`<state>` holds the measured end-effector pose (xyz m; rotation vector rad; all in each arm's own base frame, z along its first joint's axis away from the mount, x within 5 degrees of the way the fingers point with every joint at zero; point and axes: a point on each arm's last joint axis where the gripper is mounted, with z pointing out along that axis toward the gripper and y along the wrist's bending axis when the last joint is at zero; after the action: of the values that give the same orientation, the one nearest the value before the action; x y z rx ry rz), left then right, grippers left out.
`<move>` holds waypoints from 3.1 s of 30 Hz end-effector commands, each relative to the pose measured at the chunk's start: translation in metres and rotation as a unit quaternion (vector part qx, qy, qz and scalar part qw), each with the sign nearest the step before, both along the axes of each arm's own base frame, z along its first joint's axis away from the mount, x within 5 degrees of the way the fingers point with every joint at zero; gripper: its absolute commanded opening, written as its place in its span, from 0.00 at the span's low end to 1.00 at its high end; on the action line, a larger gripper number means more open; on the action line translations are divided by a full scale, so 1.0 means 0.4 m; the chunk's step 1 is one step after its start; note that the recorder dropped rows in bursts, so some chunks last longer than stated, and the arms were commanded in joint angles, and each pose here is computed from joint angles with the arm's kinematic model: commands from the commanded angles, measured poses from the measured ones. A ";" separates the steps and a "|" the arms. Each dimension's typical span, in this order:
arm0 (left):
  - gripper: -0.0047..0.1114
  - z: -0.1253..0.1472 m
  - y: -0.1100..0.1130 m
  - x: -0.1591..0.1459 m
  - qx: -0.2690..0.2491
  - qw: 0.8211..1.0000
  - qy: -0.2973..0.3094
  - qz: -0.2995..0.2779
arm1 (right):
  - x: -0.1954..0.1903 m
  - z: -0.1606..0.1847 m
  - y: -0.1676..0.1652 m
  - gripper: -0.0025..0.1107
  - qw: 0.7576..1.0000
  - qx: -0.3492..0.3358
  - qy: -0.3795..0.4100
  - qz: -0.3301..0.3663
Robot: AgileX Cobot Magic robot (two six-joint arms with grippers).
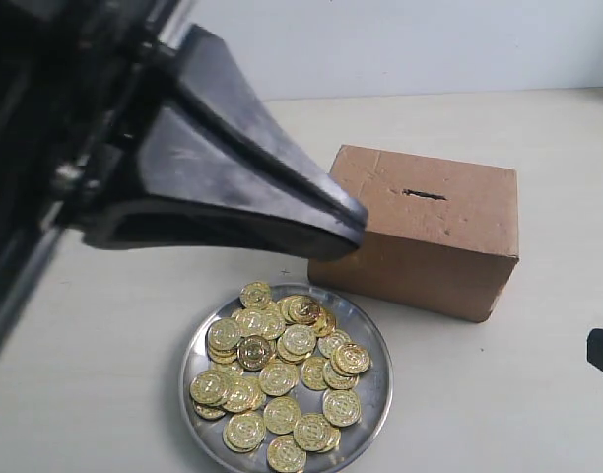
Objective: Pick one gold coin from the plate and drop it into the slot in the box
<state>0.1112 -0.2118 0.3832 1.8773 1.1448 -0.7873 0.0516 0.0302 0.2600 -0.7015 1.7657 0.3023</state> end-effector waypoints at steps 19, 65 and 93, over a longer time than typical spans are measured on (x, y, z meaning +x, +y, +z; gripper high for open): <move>0.04 0.057 0.127 -0.101 -0.082 0.995 -0.051 0.034 | -0.047 0.022 -0.073 0.66 0.982 0.060 -0.089 -0.158; 0.04 -0.195 0.484 -0.221 -0.271 0.734 -0.316 0.536 | 0.004 -0.110 -0.066 0.66 0.962 0.052 -0.122 -0.239; 0.04 -0.420 0.494 -0.143 -0.010 0.710 -0.489 0.507 | 0.010 -0.164 -0.065 0.66 0.966 0.038 -0.092 -0.240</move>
<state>0.0538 -0.0114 0.2239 0.9099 1.0967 0.7706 0.0559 0.0046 0.1956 -0.2213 1.6768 -0.0167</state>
